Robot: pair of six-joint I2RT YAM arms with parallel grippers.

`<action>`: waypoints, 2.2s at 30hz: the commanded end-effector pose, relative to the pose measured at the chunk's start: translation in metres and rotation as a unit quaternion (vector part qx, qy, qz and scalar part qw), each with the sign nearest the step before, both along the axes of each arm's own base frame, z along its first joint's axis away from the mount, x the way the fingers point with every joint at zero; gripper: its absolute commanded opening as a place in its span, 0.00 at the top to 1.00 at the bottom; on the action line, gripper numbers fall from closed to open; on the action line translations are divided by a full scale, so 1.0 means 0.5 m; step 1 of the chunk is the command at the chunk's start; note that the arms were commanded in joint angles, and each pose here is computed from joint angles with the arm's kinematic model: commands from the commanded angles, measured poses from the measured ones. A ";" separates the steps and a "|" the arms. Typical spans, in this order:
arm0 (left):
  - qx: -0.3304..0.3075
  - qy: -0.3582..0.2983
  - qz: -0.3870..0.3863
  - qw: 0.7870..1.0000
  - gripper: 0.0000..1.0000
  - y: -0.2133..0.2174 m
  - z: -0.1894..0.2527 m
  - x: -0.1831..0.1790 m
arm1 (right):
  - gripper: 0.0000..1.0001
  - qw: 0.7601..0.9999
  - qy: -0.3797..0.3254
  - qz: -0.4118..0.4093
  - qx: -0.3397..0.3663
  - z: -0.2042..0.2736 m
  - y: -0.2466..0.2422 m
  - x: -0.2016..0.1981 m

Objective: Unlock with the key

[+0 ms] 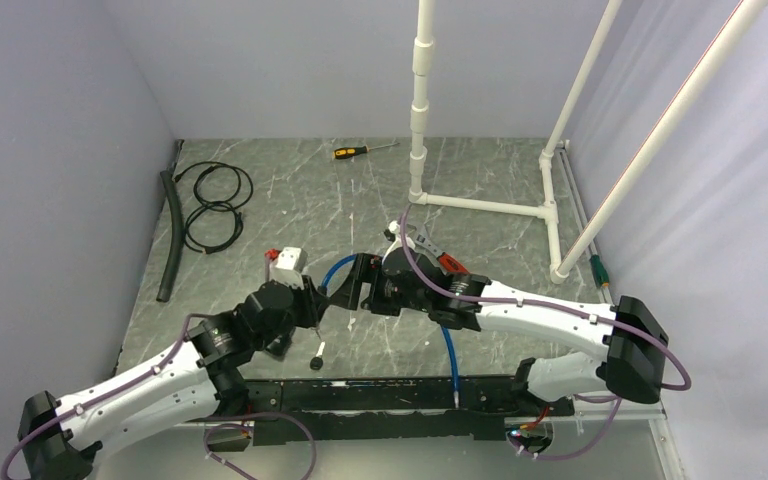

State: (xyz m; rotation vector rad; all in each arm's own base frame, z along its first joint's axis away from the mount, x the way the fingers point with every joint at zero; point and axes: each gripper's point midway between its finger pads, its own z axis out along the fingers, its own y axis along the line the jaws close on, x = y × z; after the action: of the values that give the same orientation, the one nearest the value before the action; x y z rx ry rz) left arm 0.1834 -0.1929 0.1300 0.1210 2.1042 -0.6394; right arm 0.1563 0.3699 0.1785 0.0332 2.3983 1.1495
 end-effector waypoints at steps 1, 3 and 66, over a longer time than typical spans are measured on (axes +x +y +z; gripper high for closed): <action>0.001 -0.052 0.088 0.995 1.00 0.038 0.083 0.060 | 0.15 1.000 -0.031 0.003 -0.002 0.022 -0.012 0.004; 0.017 -0.059 0.113 0.992 1.00 0.052 0.098 0.078 | 0.15 0.999 -0.032 -0.001 -0.002 0.020 -0.018 0.004; -0.103 0.141 0.261 0.949 1.00 0.188 -0.155 0.398 | 0.01 0.996 -0.066 0.055 0.008 -0.049 -0.049 -0.033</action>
State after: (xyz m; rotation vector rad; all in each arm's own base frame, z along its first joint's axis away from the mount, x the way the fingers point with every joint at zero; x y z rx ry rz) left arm 0.3487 -0.0668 0.0308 -0.7454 2.2472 -0.4418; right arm 0.1379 0.3401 0.1462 -0.1614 2.3214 1.1571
